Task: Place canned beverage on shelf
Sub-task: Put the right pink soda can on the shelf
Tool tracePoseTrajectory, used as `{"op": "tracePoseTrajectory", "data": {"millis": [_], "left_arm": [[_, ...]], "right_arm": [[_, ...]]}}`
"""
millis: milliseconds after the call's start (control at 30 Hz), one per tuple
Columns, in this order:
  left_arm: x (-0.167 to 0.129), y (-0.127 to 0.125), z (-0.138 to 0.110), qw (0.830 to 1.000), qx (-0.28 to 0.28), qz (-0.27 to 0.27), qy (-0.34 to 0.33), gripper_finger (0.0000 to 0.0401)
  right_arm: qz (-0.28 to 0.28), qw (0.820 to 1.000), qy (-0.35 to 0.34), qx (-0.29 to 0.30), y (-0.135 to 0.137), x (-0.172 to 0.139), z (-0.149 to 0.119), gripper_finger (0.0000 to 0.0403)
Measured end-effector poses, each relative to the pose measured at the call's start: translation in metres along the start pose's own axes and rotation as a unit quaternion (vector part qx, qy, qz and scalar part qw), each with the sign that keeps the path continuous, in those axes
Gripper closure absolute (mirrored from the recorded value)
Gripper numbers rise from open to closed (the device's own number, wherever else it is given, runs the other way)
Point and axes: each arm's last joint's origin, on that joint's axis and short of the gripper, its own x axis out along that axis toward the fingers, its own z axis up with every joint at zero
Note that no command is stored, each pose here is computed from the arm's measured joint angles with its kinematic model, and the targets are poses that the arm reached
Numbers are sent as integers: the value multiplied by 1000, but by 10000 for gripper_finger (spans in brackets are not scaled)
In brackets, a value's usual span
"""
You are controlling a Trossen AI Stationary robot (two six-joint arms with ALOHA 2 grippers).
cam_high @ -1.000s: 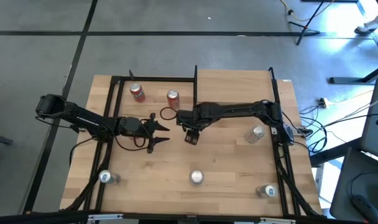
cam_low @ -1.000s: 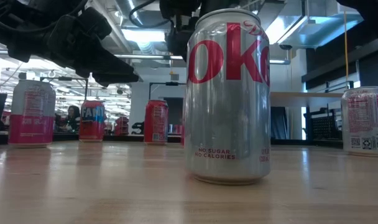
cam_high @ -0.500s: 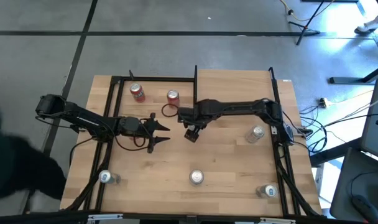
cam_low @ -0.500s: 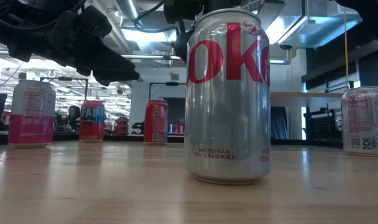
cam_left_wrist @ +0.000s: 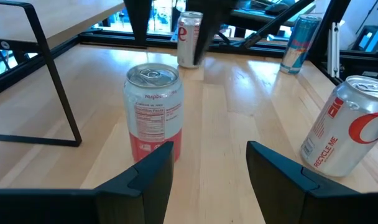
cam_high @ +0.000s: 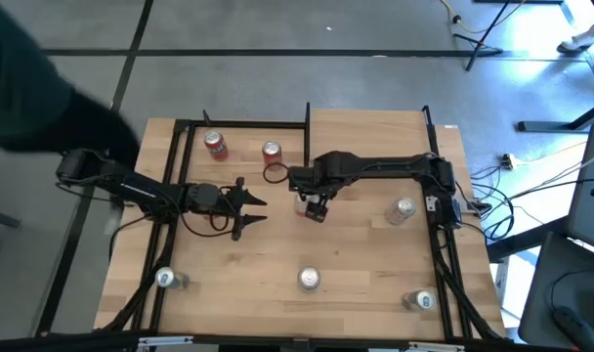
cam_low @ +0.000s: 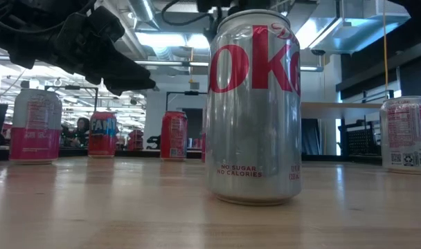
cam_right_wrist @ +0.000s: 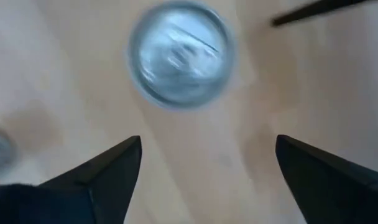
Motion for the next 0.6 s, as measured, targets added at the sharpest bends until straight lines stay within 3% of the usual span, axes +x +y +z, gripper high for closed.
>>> {"op": "tracePoseTrajectory", "data": {"millis": [133, 267, 433, 600], "left_arm": [[3, 0, -3, 1000, 1, 2, 8, 209], [10, 0, -7, 1000, 0, 15, 1, 209], [32, -2, -13, 1000, 3, 21, 18, 209], [73, -6, -10, 997, 8, 67, 37, 209]], "right_arm": [[-41, 998, 0, -48, -3, 0, -10, 50], [-42, 996, -26, -69, -3, 22, -17, 50], [-61, 994, -59, -65, -8, 49, -35, 50], [-111, 989, -90, -44, -12, 57, -38, 50]]}}
